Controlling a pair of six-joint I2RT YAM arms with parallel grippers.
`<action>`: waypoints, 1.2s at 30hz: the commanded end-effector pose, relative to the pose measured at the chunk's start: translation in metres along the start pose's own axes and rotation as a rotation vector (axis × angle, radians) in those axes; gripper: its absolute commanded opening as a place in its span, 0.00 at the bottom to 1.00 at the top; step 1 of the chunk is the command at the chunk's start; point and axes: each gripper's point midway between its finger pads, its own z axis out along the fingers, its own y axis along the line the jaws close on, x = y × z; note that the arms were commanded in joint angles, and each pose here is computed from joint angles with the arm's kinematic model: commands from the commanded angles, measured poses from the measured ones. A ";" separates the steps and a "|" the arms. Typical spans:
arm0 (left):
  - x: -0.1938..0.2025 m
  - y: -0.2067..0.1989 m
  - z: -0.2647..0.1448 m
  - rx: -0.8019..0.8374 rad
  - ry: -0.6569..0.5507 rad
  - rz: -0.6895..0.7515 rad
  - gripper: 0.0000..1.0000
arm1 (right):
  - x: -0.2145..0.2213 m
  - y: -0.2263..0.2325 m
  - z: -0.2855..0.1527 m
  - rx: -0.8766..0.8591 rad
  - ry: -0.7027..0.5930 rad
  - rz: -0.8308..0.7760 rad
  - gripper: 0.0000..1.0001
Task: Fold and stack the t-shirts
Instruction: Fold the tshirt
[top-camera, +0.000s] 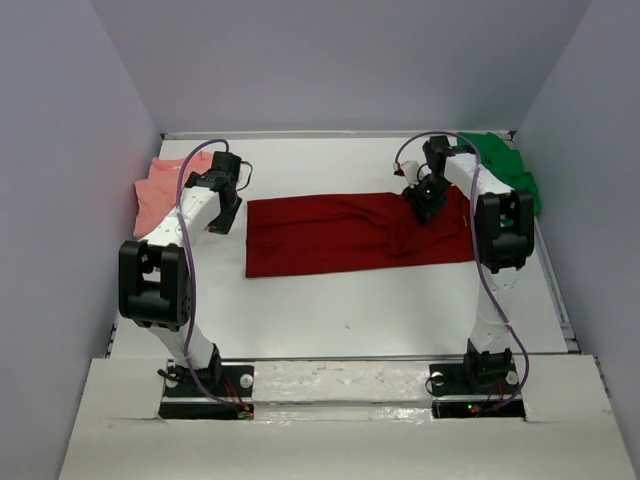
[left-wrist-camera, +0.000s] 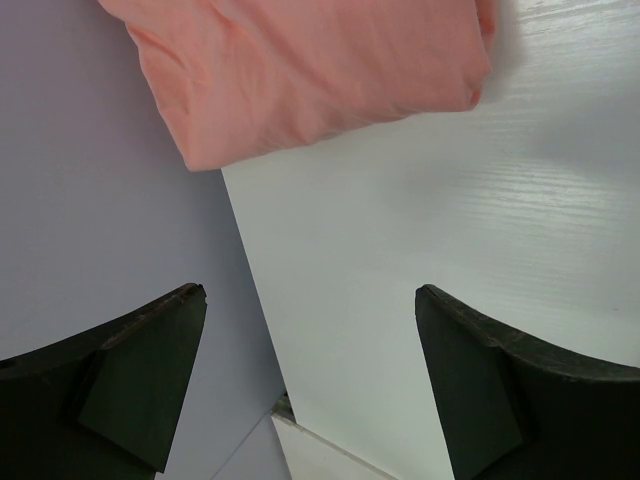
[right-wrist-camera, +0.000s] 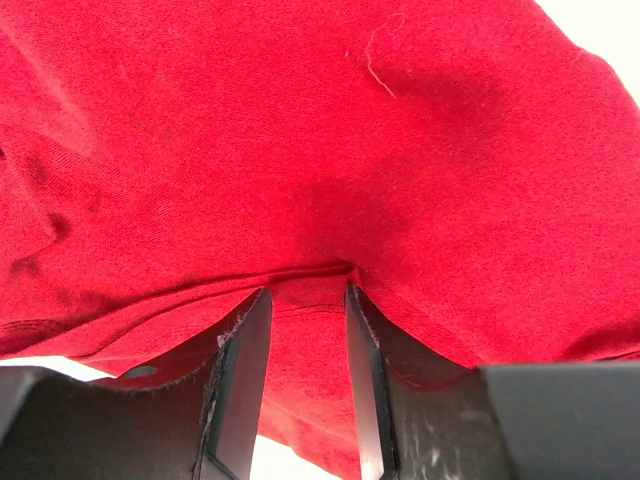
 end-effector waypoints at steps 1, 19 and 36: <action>-0.006 0.005 -0.007 -0.017 -0.020 -0.003 0.99 | -0.022 -0.013 -0.024 0.076 -0.071 -0.042 0.42; -0.004 0.002 -0.004 -0.017 -0.009 0.008 0.99 | -0.011 -0.013 0.002 0.054 -0.022 -0.046 0.04; -0.011 0.005 -0.013 -0.007 -0.043 -0.006 0.99 | -0.010 -0.005 -0.058 0.118 -0.068 -0.065 0.00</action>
